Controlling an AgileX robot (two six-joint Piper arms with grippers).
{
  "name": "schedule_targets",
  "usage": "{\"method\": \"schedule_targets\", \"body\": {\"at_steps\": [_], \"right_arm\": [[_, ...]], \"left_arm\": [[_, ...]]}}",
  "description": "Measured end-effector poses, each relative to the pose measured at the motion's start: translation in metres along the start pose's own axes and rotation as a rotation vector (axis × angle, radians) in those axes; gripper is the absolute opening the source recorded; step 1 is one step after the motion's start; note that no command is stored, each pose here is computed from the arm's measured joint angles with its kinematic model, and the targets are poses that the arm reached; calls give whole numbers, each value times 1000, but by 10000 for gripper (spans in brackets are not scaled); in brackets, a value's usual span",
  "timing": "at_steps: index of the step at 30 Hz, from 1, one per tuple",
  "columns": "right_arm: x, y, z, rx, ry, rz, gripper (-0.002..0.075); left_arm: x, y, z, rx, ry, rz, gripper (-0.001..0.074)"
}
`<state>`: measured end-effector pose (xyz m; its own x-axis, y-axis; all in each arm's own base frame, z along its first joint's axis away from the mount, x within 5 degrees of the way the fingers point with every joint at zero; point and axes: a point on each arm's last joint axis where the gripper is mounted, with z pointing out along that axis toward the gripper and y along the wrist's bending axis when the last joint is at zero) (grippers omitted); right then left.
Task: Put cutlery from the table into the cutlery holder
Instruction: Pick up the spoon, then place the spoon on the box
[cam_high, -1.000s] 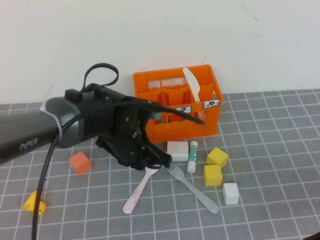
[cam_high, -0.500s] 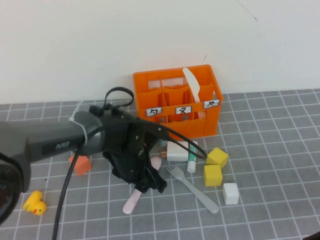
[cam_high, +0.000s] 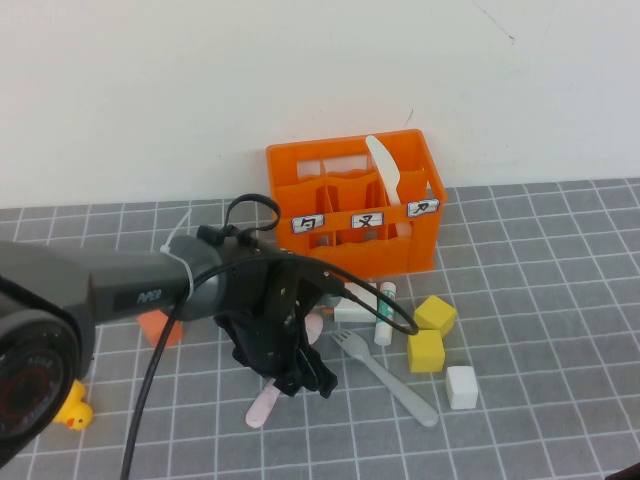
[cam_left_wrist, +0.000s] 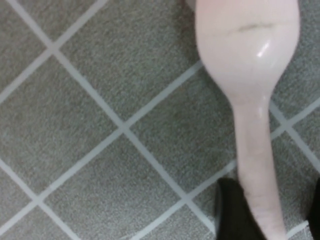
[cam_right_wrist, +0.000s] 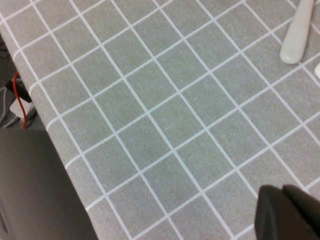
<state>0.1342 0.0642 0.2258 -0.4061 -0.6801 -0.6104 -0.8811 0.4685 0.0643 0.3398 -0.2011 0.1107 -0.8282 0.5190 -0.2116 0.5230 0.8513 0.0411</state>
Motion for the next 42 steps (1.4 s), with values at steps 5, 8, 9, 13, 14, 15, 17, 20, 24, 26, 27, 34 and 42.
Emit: {"method": "schedule_targets", "body": {"at_steps": [5, 8, 9, 13, 14, 15, 17, 20, 24, 26, 27, 34, 42], "right_arm": [[0, 0, 0, 0, -2, 1, -3], [0, 0, 0, 0, -2, 1, -3], [0, 0, 0, 0, -2, 1, -3], [0, 0, 0, -1, -3, 2, -3], [0, 0, 0, -1, -3, 2, -3], [0, 0, 0, -1, -3, 2, -3], [0, 0, 0, -1, -5, 4, -3], [-1, 0, 0, -3, -13, 10, -3], [-2, 0, 0, -4, -17, 13, -3], [-2, 0, 0, -4, -18, 14, -3], [-2, 0, 0, -4, -18, 14, -3], [-2, 0, 0, -5, -20, 15, -3], [-2, 0, 0, -3, -20, 15, -3]], "left_arm": [[0, 0, 3, -5, 4, 7, 286], [0, 0, 4, -5, 12, 7, 267], [0, 0, 4, -4, 18, -2, 247], [1, -1, 5, -3, 22, -60, 125], [1, -1, 5, -3, 22, -75, 126], [1, -1, 5, -3, 22, -85, 126], [1, -1, 5, -3, 22, -106, 126], [1, -1, 5, -4, 22, -122, 126], [0, -1, 1, -6, 12, -147, 126], [-1, 0, -2, -11, 1, -151, 126], [0, 0, -4, -17, -3, -149, 126], [-7, 4, -54, -21, -115, -152, 126], [-9, 8, -129, -20, -329, -147, 126]]}}
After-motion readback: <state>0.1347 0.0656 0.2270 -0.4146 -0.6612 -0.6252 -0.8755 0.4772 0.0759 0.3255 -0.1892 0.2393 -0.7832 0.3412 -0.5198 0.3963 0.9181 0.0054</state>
